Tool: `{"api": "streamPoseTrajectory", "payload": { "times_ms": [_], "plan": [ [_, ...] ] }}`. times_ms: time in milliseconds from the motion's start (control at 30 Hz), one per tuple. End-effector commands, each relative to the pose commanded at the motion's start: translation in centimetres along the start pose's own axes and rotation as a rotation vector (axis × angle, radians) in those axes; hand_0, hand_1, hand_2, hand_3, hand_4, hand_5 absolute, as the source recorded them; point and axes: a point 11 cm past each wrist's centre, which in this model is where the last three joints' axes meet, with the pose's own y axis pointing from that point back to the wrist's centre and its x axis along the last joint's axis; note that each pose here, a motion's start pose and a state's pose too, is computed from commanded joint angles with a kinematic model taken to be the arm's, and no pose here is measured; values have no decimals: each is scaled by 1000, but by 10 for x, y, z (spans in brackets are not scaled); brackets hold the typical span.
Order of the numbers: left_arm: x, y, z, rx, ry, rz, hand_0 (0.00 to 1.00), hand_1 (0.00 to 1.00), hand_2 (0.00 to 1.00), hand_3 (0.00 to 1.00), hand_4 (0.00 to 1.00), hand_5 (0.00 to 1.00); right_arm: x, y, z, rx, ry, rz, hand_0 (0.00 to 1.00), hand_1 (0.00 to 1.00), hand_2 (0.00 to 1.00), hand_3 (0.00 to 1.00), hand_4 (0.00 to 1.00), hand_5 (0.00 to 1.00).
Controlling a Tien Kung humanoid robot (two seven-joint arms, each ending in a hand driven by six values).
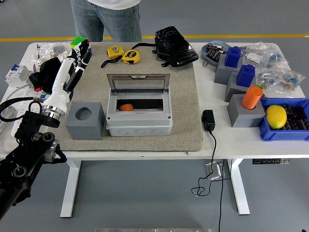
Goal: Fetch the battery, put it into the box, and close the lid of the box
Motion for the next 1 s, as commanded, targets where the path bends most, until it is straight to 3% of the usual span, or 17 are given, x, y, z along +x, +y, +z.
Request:
{"api": "streamPoseTrajectory", "payload": {
  "times_ms": [200, 367, 400, 500, 633, 800, 1000],
  "plan": [
    [-8, 1, 6, -13, -53, -38, 998, 998, 988, 983, 998, 998, 1, 0, -1, 2, 1, 2, 848, 847, 812, 860, 998, 998],
    [-21, 0, 22, -48, -216, -99, 998, 998, 988, 983, 998, 998, 1, 0, -4, 6, -3, 3, 848, 847, 812, 860, 998, 998],
    [-22, -1, 25, -56, -252, -105, 998, 970, 935, 917, 998, 998, 1, 0, -4, 7, -4, 3, 847, 847, 812, 860, 998, 998],
    [-27, -2, 31, -76, -334, -134, 998, 970, 935, 917, 998, 998, 1, 0, -2, 4, -5, 3, 847, 847, 812, 860, 998, 998],
    [-32, -4, 34, -75, -400, -157, 998, 974, 922, 897, 998, 998, 2, 0, -2, 3, -7, 5, 847, 847, 813, 861, 998, 998],
    [-39, -4, 34, -36, -566, -196, 998, 987, 925, 897, 998, 998, 2, 0, -3, 6, -12, 5, 848, 847, 812, 860, 998, 998],
    [-40, -6, 37, -44, -683, -196, 998, 988, 923, 890, 998, 998, 1, 0, -6, 10, -12, 4, 848, 847, 812, 861, 998, 998]
  ]
}}
